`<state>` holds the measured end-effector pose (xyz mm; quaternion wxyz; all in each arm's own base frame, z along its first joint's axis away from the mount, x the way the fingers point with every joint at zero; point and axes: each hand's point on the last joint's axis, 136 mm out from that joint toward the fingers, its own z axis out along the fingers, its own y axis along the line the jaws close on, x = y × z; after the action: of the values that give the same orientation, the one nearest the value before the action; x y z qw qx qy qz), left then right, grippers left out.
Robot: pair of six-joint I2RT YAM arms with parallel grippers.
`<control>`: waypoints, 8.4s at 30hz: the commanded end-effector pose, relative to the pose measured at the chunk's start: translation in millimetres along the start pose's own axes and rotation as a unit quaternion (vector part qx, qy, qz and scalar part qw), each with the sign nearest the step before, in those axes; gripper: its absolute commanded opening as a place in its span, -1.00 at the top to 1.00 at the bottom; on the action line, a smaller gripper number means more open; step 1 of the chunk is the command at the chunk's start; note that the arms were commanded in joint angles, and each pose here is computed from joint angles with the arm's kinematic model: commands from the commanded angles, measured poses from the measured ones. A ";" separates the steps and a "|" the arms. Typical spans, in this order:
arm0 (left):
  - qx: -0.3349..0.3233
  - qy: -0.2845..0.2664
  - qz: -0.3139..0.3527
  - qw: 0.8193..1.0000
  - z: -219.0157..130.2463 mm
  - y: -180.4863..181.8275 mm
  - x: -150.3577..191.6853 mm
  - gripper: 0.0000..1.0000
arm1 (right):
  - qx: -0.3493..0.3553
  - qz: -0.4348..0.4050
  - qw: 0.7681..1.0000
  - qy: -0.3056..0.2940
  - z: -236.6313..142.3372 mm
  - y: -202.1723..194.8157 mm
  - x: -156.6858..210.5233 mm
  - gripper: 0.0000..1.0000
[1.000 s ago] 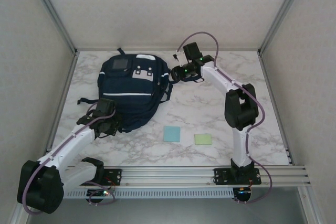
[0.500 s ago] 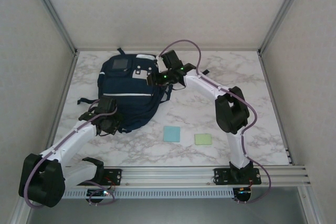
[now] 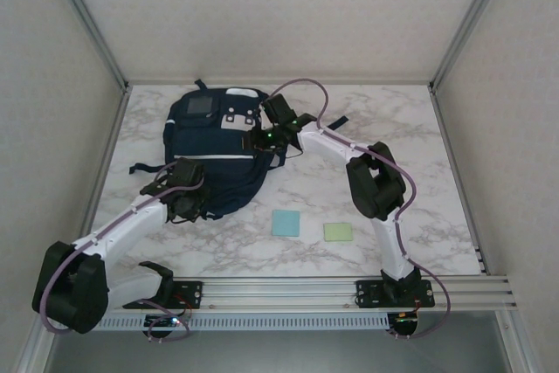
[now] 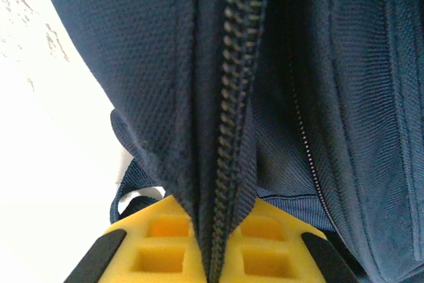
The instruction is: Pack the student bag
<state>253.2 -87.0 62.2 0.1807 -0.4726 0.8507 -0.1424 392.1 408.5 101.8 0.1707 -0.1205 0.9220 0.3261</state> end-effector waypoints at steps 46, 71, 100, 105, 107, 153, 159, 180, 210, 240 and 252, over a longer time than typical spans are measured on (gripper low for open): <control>0.101 -0.016 0.036 0.994 -6.3 -75.5 13.7 1.00 | 0.012 0.015 1.000 -0.003 3.3 -16.3 -25.6 0.07; 0.098 -0.004 0.074 0.992 1.2 -92.8 18.3 1.00 | -0.041 0.033 0.998 0.035 -68.6 21.2 23.0 0.06; 0.077 -0.015 0.121 0.990 -2.9 -74.7 14.8 1.00 | 0.051 0.028 0.998 -0.004 14.7 -39.1 -39.3 1.00; 0.066 -0.023 0.167 0.984 10.9 -80.4 3.5 1.00 | 0.055 0.044 0.997 -0.028 -15.8 -43.0 -35.7 1.00; 0.068 -0.021 0.177 0.982 19.3 -85.6 0.4 1.00 | 0.056 0.060 0.996 -0.043 -38.0 -45.7 -30.2 1.00; 0.058 -0.117 0.426 0.895 3.5 -197.2 81.9 -0.24 | -0.061 0.343 0.935 -0.067 -41.5 -22.2 -18.2 1.00; 0.024 -0.163 0.418 0.893 15.7 -205.9 71.0 -0.13 | -0.067 0.355 0.931 -0.061 -42.8 -24.7 -8.5 1.00; -0.043 -0.109 0.453 0.884 40.7 -148.1 76.6 0.55 | -0.060 0.357 0.930 -0.067 -53.2 -43.9 -14.7 1.00; -0.010 -0.103 0.495 0.863 23.0 -180.4 34.3 1.00 | -0.046 0.311 0.948 -0.056 -61.5 -61.2 -8.0 1.00; -0.032 -0.019 0.569 0.822 16.1 -143.4 -10.8 1.00 | -0.001 0.227 0.973 -0.033 -97.7 -111.2 -31.4 1.00; 0.003 0.027 0.624 0.781 -1.8 -124.6 21.3 1.00 | 0.063 0.210 0.975 -0.045 -107.0 -187.6 -81.0 1.00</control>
<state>370.8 -191.8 109.3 0.2512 0.1517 0.9552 -0.0374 452.2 257.9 108.7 0.0818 0.0730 0.9327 0.3435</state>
